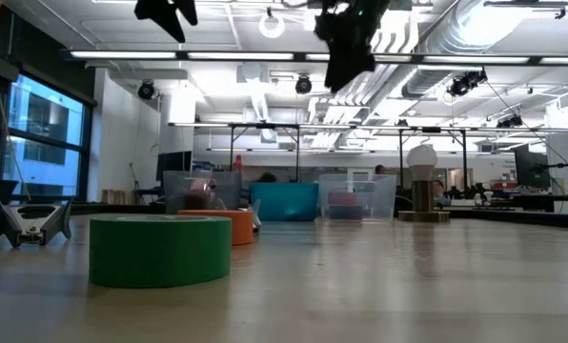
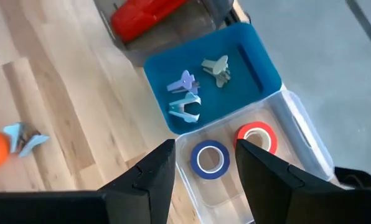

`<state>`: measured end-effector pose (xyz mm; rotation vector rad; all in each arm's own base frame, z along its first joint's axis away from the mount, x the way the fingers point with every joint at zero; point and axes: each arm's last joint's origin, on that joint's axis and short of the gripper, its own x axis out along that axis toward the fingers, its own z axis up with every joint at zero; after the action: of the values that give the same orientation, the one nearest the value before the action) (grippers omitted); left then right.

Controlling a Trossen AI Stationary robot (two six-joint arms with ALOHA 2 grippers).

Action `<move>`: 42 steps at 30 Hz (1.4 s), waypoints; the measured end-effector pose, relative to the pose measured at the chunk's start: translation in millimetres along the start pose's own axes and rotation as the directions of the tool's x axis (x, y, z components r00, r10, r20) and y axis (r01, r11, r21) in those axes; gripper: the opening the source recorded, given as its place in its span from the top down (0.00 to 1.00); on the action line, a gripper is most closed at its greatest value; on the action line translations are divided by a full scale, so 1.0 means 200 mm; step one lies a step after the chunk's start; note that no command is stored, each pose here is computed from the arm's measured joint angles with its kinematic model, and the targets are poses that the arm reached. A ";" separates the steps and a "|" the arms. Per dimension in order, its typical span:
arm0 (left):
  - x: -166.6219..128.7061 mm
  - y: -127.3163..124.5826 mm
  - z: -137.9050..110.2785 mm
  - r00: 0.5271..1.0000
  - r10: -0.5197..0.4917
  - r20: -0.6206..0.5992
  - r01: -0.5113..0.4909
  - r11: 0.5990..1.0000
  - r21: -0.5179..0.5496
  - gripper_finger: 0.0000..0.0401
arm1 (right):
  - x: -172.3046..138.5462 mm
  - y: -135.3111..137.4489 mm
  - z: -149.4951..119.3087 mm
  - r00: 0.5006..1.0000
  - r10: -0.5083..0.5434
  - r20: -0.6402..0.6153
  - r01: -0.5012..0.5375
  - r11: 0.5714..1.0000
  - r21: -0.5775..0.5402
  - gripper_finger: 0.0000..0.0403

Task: Pick and place Stapler, Stapler remover, tape
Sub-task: Put the orange tape into the transparent bin

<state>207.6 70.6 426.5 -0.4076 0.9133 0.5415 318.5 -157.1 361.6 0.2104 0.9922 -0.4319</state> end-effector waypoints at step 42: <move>1.03 -0.85 -0.28 0.813 0.064 -0.579 -0.197 0.966 -0.169 0.34 | -0.85 -0.02 -0.37 0.965 -0.087 0.249 0.106 0.992 -0.068 0.60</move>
<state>376.2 -39.1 242.7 -0.7397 1.4772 0.6677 181.7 -90.1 465.3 0.0338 0.7763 -0.4934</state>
